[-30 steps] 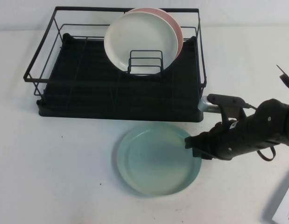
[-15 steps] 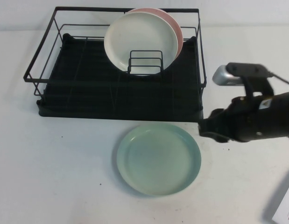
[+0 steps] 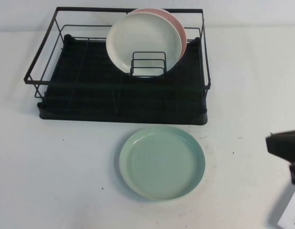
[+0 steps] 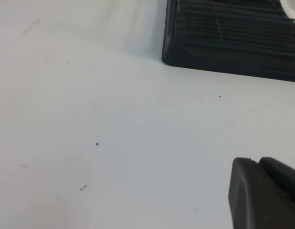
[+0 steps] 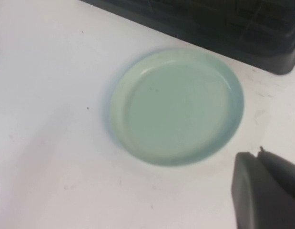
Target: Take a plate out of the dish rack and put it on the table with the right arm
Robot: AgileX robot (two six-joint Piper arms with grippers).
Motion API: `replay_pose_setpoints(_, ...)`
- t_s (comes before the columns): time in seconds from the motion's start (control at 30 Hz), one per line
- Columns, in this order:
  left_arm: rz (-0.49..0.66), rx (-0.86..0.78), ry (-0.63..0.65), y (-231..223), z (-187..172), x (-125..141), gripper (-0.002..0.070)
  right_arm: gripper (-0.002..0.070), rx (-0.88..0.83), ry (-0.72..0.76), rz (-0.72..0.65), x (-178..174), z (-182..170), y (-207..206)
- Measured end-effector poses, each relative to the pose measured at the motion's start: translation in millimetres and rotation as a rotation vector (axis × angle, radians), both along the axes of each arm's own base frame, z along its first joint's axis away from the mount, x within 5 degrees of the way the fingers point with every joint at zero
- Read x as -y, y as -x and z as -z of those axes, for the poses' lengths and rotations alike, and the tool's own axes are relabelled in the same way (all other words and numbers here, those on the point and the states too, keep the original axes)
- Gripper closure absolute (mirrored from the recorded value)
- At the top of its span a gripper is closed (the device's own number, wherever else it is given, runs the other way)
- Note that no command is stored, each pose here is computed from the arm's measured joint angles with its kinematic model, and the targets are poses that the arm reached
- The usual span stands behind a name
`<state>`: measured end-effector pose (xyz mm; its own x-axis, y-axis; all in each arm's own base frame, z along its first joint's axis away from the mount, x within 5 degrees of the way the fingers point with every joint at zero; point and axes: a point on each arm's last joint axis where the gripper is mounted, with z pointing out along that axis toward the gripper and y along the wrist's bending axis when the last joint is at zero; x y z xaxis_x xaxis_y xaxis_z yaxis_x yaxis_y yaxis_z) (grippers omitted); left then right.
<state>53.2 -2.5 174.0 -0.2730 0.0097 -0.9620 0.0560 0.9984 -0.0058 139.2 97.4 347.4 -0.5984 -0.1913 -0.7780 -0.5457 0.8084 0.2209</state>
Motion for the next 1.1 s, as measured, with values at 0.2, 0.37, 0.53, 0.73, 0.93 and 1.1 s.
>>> replay_pose_setpoints(0.2,0.0,0.0,0.0,0,0,0,0.0679,0.0694,-0.018,0.019,-0.025,14,8,28)
replay_pose_setpoints(0.37,0.0,0.0,0.0,0,0,0,0.0679,0.0694,-0.051,0.042,-0.047,18,9,39)
replay_pose_setpoints(0.53,0.0,0.0,0.0,0,0,0,0.0679,0.0694,-0.048,0.073,-0.028,20,26,35)
replay_pose_setpoints(0.73,0.0,0.0,0.0,0,0,0,0.0679,0.0694,0.096,0.168,0.036,28,66,24)
replay_pose_setpoints(0.93,0.0,0.0,0.0,0,0,0,0.0679,0.0694,0.305,0.185,0.247,65,112,39)
replay_pose_setpoints(1.1,0.0,0.0,0.0,0,0,0,0.0679,0.0694,0.461,0.164,0.473,89,135,58)
